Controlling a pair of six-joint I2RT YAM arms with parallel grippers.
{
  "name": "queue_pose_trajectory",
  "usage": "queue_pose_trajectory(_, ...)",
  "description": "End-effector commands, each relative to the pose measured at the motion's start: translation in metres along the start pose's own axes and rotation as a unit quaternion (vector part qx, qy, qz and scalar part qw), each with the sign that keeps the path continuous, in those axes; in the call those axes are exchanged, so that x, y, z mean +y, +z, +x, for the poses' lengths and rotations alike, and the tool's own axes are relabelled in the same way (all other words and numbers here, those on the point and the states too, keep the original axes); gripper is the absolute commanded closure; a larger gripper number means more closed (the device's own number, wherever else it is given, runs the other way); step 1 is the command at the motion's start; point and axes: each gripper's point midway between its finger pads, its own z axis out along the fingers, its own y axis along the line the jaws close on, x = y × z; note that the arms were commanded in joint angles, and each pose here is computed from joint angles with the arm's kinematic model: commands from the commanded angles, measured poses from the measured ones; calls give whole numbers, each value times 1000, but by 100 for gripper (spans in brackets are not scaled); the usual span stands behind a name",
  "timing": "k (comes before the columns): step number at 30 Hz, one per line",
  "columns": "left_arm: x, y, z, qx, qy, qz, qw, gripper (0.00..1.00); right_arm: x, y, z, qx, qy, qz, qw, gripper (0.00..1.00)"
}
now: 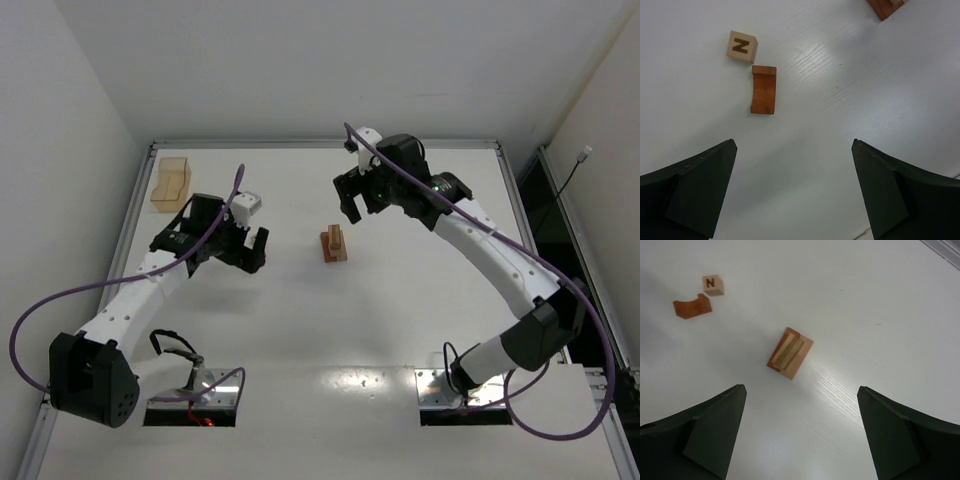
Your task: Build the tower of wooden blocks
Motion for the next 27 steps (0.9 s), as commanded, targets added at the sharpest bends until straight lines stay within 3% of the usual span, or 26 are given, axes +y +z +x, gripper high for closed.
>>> queue_pose_trajectory(1,2,7,9,22,21,-5,1000,0,-28,1,18,6,-40,61,997,9)
queue_pose_trajectory(17,18,58,30,119,-25,-19,992,15,-31,8,26,16,-41,70,997,9)
queue_pose_trajectory(27,35,73,33,125,-21,-58,990,22,-39,16,34,30,-35,75,996,9)
